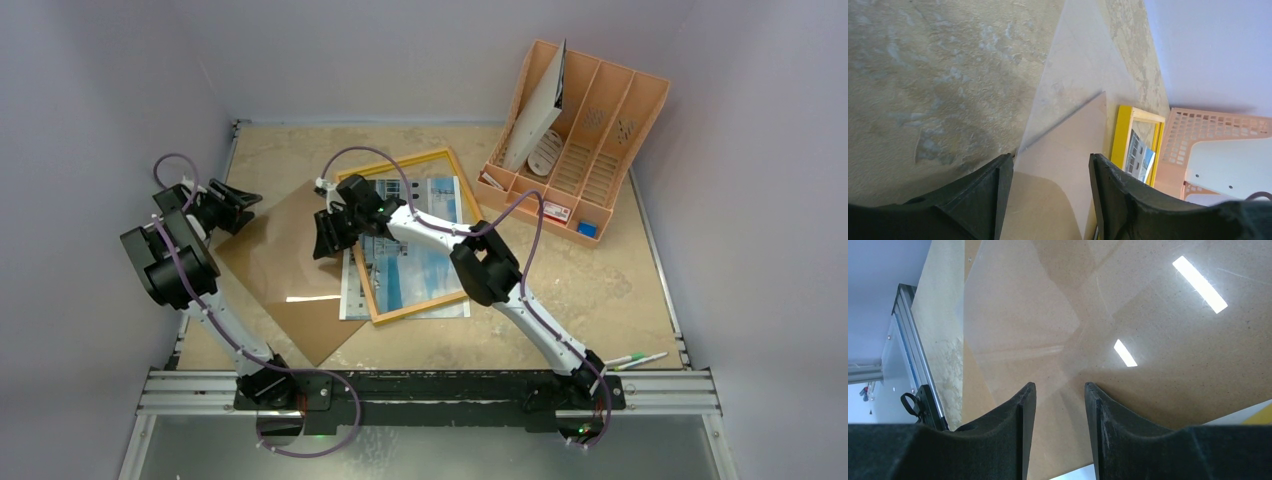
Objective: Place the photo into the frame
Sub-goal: Pick up the photo frame item at the center of the board.
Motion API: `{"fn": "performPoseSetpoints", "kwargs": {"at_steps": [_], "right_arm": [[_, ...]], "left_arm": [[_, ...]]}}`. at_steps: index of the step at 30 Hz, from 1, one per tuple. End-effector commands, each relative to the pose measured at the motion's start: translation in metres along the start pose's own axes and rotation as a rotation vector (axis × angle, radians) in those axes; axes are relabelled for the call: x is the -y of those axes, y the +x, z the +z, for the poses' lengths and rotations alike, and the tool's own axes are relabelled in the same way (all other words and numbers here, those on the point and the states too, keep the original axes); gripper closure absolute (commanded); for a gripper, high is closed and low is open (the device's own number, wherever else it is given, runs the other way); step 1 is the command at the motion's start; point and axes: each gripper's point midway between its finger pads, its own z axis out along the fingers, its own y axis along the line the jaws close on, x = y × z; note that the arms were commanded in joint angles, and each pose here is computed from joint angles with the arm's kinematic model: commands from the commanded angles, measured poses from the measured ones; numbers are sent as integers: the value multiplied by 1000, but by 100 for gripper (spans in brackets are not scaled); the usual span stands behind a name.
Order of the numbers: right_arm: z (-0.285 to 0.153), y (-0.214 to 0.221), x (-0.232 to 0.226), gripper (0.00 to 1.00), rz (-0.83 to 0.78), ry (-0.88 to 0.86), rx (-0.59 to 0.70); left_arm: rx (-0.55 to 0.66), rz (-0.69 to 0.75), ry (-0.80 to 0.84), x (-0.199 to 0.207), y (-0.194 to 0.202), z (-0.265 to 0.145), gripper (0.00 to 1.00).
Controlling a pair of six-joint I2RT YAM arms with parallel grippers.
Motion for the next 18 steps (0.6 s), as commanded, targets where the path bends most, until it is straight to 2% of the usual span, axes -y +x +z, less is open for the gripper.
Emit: {"fn": "performPoseSetpoints", "kwargs": {"at_steps": [1, 7, 15, 18], "right_arm": [[9, 144, 123, 54, 163, 321, -355], [9, 139, 115, 54, 158, 271, -341], [7, 128, 107, 54, 146, 214, -316], [2, 121, 98, 53, 147, 166, -299]], "left_arm": [[-211, -116, 150, 28, 42, -2, 42], [-261, -23, 235, 42, 43, -8, 43], [-313, 3, 264, 52, 52, -17, 44], [-351, 48, 300, 62, 57, -24, 40]]}}
